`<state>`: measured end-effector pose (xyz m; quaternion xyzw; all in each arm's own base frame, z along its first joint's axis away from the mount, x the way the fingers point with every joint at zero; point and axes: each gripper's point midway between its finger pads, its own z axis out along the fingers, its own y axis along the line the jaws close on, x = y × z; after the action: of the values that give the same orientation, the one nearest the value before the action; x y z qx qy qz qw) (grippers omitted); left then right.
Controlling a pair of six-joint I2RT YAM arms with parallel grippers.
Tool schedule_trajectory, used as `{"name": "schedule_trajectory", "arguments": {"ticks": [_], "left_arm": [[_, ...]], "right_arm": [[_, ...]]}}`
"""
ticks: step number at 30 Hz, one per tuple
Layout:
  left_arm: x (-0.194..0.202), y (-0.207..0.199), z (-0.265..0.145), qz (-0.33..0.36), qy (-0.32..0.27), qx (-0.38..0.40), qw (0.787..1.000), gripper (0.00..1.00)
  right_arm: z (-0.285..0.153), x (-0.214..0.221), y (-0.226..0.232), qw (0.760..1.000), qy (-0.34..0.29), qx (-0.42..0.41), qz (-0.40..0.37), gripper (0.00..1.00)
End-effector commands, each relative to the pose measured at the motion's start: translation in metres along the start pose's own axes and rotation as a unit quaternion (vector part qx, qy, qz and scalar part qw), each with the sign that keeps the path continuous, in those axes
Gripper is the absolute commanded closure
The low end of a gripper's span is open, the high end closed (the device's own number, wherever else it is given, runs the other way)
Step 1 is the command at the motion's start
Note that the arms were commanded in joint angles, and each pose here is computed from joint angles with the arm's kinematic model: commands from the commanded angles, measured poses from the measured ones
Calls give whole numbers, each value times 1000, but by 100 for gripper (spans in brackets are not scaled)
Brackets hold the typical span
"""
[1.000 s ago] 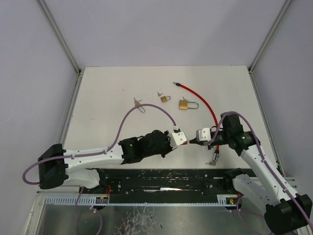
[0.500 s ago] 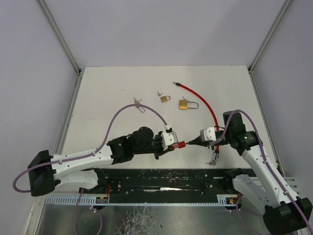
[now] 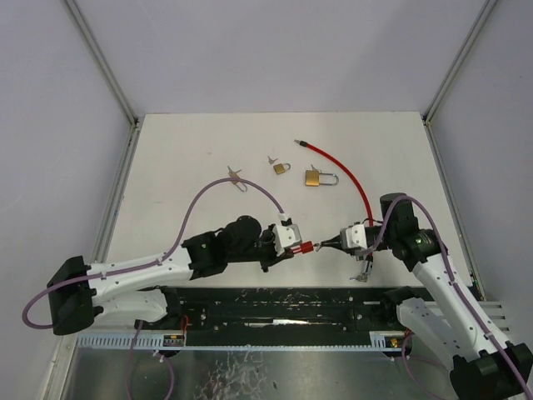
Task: Lock with the key
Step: Lock the lock.
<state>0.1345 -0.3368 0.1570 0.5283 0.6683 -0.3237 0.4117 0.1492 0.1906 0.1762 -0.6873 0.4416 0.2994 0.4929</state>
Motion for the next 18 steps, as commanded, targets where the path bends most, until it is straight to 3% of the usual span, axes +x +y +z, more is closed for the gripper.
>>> {"name": "schedule_trajectory", "arguments": {"ticks": [1,4,5,7,9,14,18], "left_arm": [[14,7,-27,8,16,-25,1000,100],[3,-13,-27,18,-17,30,999,100],[2,-17,-26,20,-23,44,999,100],[5,-16,-25,19,-18,41,999,100],[12,-12,-22,16,-3,31,999,100],[13,-13,-17,11,10,39,999,100],[9,-8,-10,9,19,34,999,100]], "right_arm": [[-17,19,-42,989,75,84,98,100],[-8,24,-23,992,55,37,112,100],[-7,23,-17,992,46,25,114,92],[-6,16,-14,992,28,22,117,65],[-8,9,-16,993,17,27,113,55],[-4,-1,-5,995,-23,9,92,43],[5,-1,5,991,-60,-11,117,43]]}}
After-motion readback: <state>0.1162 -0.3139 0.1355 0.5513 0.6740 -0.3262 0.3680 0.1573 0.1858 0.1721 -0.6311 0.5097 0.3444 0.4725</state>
